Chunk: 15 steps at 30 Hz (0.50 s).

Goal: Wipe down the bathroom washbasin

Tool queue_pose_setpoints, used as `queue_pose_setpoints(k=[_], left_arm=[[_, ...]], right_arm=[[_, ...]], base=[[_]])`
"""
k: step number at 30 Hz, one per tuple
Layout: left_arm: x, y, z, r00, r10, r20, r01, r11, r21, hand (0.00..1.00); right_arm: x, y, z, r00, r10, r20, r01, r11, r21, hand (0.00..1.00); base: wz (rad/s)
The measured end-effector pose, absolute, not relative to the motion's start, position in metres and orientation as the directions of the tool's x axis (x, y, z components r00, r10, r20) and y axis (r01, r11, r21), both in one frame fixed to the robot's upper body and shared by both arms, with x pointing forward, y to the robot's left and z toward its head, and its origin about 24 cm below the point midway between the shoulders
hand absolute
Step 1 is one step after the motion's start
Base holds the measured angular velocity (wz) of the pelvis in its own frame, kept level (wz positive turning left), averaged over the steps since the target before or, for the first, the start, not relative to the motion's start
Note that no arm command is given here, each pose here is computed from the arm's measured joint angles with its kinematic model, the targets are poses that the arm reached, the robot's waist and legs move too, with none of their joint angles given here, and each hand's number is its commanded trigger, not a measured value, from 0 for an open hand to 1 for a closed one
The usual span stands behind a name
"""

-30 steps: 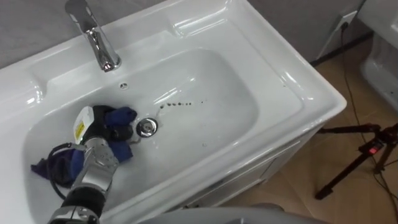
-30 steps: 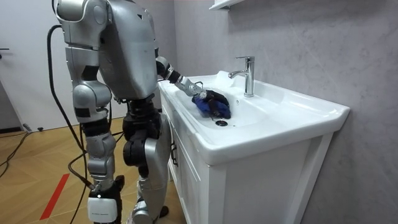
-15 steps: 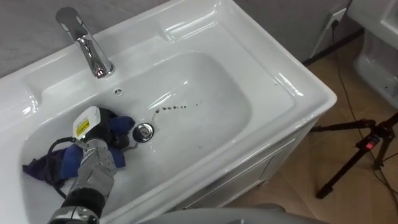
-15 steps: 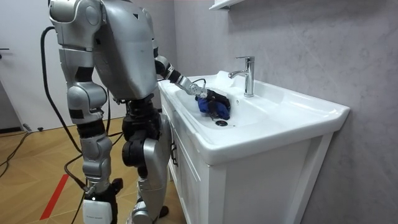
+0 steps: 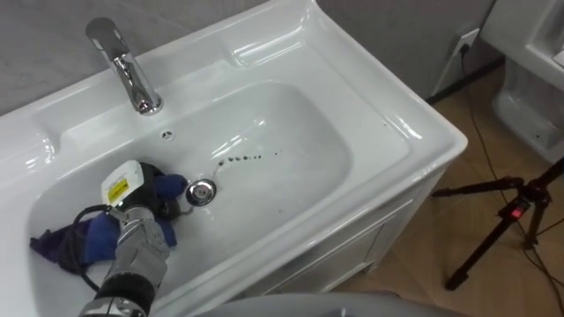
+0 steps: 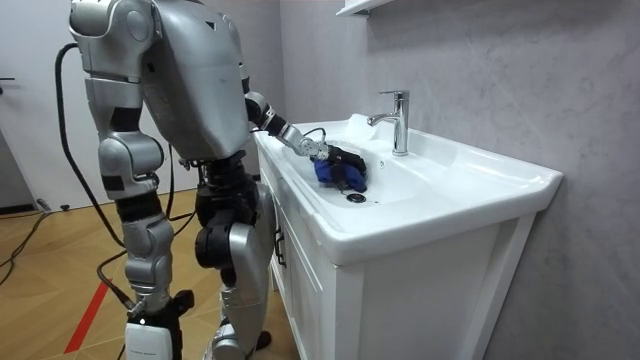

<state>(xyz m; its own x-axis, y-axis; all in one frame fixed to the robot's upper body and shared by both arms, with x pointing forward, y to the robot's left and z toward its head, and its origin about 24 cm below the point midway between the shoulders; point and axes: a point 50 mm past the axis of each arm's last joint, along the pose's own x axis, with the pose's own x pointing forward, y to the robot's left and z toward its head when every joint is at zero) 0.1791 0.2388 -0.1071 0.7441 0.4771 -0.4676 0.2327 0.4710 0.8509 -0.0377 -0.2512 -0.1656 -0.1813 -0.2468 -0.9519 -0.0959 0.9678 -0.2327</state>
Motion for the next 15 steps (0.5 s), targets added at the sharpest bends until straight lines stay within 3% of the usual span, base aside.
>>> queue_pose_setpoints(k=[5, 15], left_arm=[[0.178, 0.239, -0.109, 0.732, 0.484, -0.48, 0.225, 0.493, 0.84, 1.0], [0.181, 0.241, -0.109, 0.66, 0.526, -0.536, 0.059, 0.675, 0.736, 1.0]], right_arm=[[-0.041, -0.251, -0.165, -0.2, -0.249, -0.948, -0.095, 0.968, -0.234, 0.0], [-0.052, -0.243, -0.166, -0.245, -0.213, -0.946, -0.104, 0.976, -0.193, 0.0]], base=[[0.0], [-0.05]])
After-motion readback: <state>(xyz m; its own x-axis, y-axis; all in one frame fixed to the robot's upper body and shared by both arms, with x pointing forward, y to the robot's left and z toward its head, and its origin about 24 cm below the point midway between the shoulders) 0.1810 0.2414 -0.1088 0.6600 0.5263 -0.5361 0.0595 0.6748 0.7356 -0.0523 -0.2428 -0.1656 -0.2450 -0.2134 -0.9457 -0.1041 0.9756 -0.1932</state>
